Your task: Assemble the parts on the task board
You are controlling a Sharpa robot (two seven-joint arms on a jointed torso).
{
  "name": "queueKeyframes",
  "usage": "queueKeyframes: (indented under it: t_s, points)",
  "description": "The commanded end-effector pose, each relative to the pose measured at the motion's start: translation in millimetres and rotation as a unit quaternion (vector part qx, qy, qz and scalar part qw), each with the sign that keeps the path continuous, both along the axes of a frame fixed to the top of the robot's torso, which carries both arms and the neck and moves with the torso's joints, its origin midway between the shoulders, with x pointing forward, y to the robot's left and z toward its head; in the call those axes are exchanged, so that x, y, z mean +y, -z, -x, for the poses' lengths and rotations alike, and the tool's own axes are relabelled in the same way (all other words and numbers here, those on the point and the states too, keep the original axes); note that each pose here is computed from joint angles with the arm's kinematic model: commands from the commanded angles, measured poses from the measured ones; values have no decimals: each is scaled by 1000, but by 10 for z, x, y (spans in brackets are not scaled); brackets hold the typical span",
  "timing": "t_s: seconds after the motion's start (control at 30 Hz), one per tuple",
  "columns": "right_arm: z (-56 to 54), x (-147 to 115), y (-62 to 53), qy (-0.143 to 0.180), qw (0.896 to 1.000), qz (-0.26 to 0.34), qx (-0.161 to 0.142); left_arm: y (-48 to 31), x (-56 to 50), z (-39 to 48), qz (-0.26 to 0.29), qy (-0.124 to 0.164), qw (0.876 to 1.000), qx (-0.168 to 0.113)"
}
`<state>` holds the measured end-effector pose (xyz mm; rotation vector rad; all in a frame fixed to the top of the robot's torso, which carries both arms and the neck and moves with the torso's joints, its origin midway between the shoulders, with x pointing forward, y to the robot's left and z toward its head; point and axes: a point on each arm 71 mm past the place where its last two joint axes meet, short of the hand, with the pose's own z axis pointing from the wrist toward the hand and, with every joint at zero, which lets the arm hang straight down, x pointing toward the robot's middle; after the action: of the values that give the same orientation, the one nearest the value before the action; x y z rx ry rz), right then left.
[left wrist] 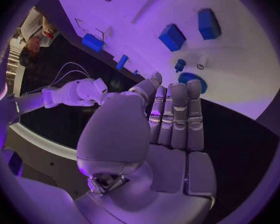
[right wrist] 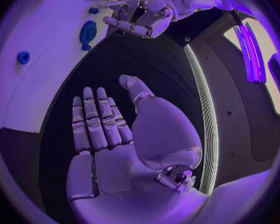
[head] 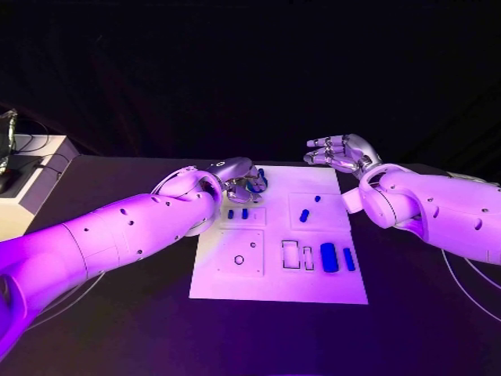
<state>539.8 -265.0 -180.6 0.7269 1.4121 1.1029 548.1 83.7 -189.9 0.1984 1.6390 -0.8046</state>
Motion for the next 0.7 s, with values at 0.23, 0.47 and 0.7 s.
queueKeyframes:
  t_s: [0.23,0.47,0.7]
  points:
    - [6,28,-15,-9,1000,2,-10,81,-18,-38,-60,-9,998,18]
    - [7,29,-16,-9,1000,2,-10,101,-19,-61,-69,-16,997,23]
    - [9,45,-18,-11,1000,1,-10,112,-47,-83,-71,-17,997,22]
